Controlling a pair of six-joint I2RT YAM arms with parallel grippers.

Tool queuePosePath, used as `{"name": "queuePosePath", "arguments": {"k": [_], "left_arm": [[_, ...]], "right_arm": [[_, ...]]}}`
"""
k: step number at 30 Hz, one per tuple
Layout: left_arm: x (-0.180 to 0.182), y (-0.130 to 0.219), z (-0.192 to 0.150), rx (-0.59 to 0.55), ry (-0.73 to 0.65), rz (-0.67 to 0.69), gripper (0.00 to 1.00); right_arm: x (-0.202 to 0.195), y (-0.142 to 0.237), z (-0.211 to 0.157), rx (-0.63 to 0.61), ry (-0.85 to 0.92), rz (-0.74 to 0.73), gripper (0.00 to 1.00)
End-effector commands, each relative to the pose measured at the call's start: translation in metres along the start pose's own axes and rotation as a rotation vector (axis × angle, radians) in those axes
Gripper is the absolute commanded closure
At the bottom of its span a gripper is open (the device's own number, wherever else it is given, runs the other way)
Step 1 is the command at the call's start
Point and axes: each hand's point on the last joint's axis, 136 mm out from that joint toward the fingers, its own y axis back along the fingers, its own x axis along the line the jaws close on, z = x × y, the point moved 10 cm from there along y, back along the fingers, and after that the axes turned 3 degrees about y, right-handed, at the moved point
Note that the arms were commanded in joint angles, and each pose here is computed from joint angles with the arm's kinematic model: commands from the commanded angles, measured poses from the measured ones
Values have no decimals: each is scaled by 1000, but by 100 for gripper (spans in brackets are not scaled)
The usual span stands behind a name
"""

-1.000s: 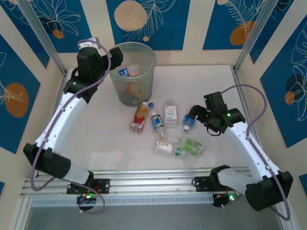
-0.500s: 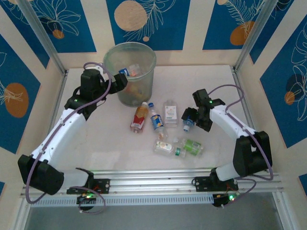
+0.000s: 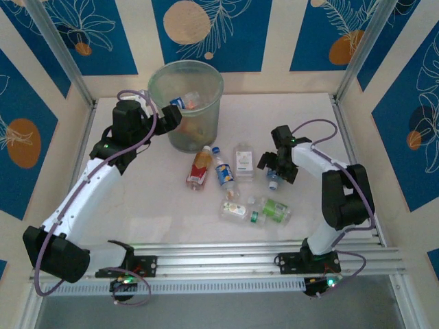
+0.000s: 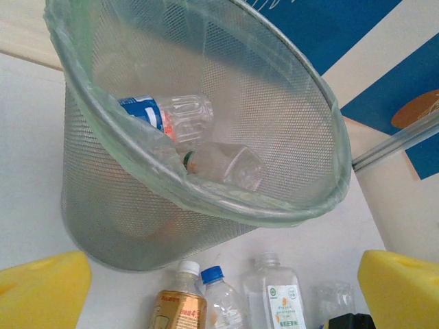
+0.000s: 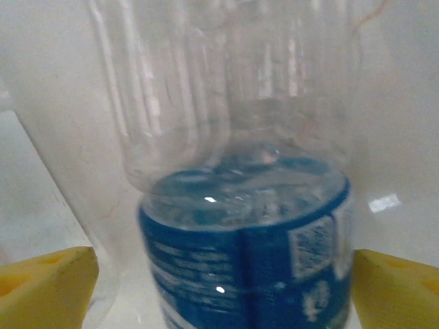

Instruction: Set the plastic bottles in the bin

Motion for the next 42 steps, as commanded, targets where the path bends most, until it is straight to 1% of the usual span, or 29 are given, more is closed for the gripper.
{"name": "queuePosePath", "arguments": {"k": [1, 12, 15, 18, 21, 26, 29, 33, 37, 42], "left_arm": [[2, 1, 1, -4, 16, -13, 1], [0, 0, 2, -3, 10, -19, 1], [0, 0, 3, -1, 10, -20, 1], [0, -2, 3, 6, 10, -22, 0], [-1, -3, 4, 12, 6, -30, 0], [-5, -4, 5, 20, -2, -46, 0], [-11, -3, 9, 25, -17, -79, 0], [-25, -5, 13, 40, -51, -134, 0], [-47, -8, 14, 64, -77, -232, 0], [-87, -13, 11, 122, -140, -418, 0]], "right_arm": [[6, -3, 10, -7, 18, 23, 8], [4, -25, 14, 24, 34, 13, 18], [4, -27, 14, 17, 42, 13, 29], [4, -25, 15, -2, 53, 8, 32], [4, -15, 18, -37, 73, 11, 38], [5, 23, 21, -164, 122, 24, 45], [8, 55, 18, -266, 178, 52, 46], [15, 101, 8, -396, 261, 117, 46], [28, 142, -10, -519, 373, 245, 47], [43, 182, -36, -651, 522, 440, 47]]}}
